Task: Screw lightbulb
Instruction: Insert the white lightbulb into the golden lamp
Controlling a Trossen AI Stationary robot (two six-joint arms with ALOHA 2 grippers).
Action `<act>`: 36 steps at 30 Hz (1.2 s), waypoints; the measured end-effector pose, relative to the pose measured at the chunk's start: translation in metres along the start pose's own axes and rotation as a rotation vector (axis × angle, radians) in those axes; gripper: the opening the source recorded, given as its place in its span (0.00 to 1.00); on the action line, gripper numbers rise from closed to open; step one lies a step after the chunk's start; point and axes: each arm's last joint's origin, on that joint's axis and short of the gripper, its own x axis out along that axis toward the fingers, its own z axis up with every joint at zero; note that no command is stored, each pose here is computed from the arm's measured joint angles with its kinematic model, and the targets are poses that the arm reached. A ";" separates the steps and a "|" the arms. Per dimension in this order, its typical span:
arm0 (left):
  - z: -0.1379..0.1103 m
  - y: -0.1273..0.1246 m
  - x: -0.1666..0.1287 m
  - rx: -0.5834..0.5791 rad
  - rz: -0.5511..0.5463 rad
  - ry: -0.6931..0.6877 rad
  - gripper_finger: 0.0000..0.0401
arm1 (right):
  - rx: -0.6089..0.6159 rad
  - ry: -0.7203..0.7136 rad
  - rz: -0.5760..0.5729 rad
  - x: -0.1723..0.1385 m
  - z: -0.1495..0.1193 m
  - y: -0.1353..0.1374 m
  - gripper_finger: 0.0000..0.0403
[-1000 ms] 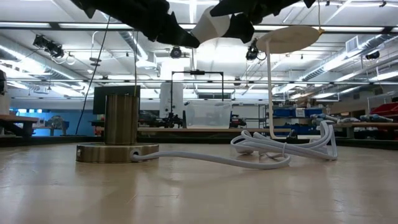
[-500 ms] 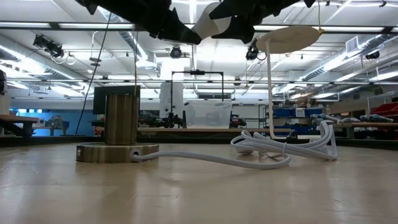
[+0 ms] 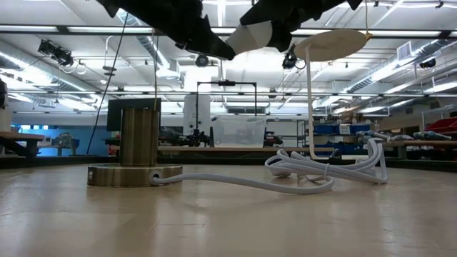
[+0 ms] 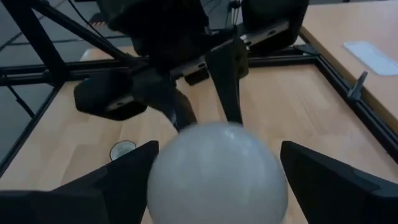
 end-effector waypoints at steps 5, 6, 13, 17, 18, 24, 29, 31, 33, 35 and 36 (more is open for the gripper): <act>0.006 -0.001 0.007 0.016 -0.008 0.005 0.25 | -0.002 0.017 0.004 0.000 -0.002 0.001 0.82; 0.007 -0.001 0.007 0.022 -0.008 0.004 0.25 | -0.002 0.027 0.004 0.000 -0.003 0.001 0.81; 0.008 0.000 0.007 0.028 -0.008 0.008 0.25 | -0.009 0.037 0.005 0.000 -0.004 0.001 0.79; 0.008 0.000 0.007 0.028 -0.007 0.008 0.25 | -0.011 0.040 0.005 0.000 -0.004 0.001 0.76; 0.008 0.000 0.007 0.028 -0.006 0.006 0.25 | -0.011 0.040 0.005 0.000 -0.004 0.001 0.75; 0.008 0.000 0.007 0.012 -0.006 0.005 0.26 | -0.022 0.041 0.009 0.000 -0.004 0.001 0.68; 0.008 0.000 0.007 0.008 -0.006 0.004 0.30 | -0.027 0.040 0.009 0.000 -0.004 0.001 0.70; 0.008 0.000 0.007 0.004 -0.006 0.004 0.32 | -0.027 0.040 0.009 0.000 -0.004 0.001 0.71; 0.008 0.000 0.007 0.002 -0.005 0.004 0.34 | -0.028 0.040 0.009 0.000 -0.004 0.001 0.70; 0.008 0.000 0.007 0.001 0.014 0.009 0.35 | -0.029 0.039 0.007 0.000 -0.004 0.001 0.70; 0.008 0.001 0.007 0.000 0.023 0.010 0.36 | -0.029 0.037 0.005 0.000 -0.004 0.001 0.69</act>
